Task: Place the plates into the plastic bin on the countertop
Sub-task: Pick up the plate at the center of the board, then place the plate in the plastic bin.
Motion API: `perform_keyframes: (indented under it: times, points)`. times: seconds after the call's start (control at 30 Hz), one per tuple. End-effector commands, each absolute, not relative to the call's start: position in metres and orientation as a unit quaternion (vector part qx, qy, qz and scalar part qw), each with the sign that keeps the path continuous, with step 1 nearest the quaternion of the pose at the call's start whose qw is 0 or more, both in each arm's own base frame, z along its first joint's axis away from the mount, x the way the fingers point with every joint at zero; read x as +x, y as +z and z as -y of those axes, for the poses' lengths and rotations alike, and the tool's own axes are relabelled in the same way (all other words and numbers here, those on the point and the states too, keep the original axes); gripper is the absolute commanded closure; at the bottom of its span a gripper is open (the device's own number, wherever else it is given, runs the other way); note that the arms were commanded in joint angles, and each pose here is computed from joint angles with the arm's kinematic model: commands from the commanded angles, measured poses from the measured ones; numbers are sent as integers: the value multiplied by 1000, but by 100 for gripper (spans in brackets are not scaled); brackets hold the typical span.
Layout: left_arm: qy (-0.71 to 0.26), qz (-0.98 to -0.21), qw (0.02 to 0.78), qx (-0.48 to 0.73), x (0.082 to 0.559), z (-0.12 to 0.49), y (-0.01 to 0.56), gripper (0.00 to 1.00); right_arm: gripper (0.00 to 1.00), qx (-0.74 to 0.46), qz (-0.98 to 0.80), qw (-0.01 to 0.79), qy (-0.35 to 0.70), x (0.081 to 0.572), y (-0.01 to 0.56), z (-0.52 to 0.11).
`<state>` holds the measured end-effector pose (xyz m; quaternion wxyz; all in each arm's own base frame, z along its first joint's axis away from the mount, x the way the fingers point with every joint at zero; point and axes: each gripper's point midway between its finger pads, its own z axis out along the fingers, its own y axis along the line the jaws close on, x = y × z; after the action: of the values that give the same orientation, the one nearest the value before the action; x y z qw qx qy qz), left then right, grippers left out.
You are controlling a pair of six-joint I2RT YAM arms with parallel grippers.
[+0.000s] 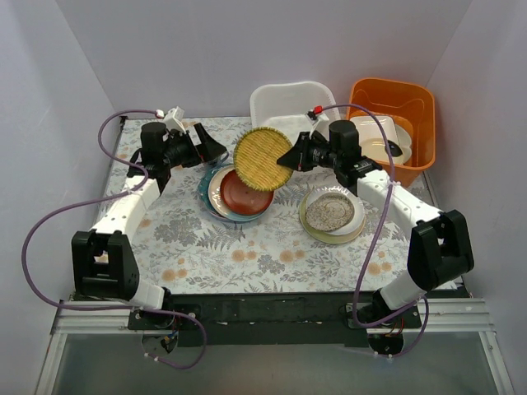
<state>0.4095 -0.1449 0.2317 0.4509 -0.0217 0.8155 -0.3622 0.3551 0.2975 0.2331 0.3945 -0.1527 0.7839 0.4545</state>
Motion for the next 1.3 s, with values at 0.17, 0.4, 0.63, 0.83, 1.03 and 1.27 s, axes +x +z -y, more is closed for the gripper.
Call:
perform_keyframes:
  times: [0.17, 0.4, 0.63, 0.83, 1.03, 1.27]
  points:
    - [-355, -825, 439, -4, 434, 147, 231, 2, 99, -151, -772, 467, 405, 394, 297, -276]
    - [-304, -861, 405, -42, 461, 133, 190, 2, 99, -142, -778, 471, 391, 416, 309, -272]
    - [-286, -880, 374, -64, 458, 128, 160, 2, 99, -131, -782, 477, 379, 432, 313, -268]
    - [-255, -885, 382, -71, 462, 117, 158, 2, 99, -121, -791, 472, 370, 444, 315, -260]
    - [-253, -883, 390, -67, 460, 116, 164, 2, 99, -114, -790, 478, 366, 457, 323, -251]
    - [-256, -882, 390, -67, 460, 117, 164, 2, 99, -106, -786, 487, 366, 472, 334, -245]
